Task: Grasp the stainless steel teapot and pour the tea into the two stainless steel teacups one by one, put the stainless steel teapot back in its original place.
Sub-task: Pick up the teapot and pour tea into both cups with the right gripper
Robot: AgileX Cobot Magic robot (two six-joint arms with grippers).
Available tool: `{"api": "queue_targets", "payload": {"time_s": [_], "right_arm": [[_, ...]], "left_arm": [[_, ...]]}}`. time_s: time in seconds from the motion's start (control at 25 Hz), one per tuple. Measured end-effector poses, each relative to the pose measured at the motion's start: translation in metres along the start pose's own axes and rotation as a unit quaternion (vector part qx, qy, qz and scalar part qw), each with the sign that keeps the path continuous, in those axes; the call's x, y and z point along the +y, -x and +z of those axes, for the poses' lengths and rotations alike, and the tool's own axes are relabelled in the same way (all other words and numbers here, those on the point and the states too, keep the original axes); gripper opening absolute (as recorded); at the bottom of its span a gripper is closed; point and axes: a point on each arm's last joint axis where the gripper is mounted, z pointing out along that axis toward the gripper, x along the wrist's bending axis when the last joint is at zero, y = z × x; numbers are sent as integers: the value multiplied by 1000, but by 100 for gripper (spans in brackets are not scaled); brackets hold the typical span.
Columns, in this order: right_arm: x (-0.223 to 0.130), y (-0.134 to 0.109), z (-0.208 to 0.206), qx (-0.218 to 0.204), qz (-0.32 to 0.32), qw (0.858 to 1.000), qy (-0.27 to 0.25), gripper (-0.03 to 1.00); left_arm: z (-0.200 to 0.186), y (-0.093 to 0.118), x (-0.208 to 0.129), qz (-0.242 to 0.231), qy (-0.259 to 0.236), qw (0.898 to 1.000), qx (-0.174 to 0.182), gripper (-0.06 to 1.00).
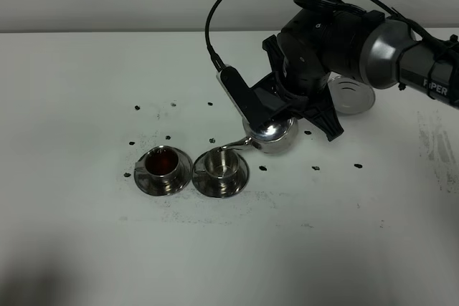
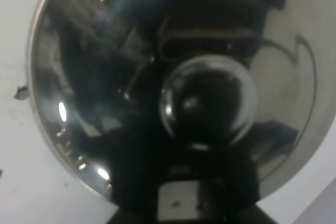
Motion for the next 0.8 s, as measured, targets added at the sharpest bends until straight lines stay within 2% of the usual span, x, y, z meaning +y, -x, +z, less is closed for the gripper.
{"api": "queue_targets", "payload": {"time_s": [0.28, 0.8], "right_arm": [[10, 1, 7, -3, -43, 999, -25, 17], [12, 5, 8, -26, -78, 994, -69, 17]], "left_arm": [[0, 0, 0, 0, 0, 1000, 0, 65], [0, 0, 0, 0, 0, 1000, 0, 65]]}}
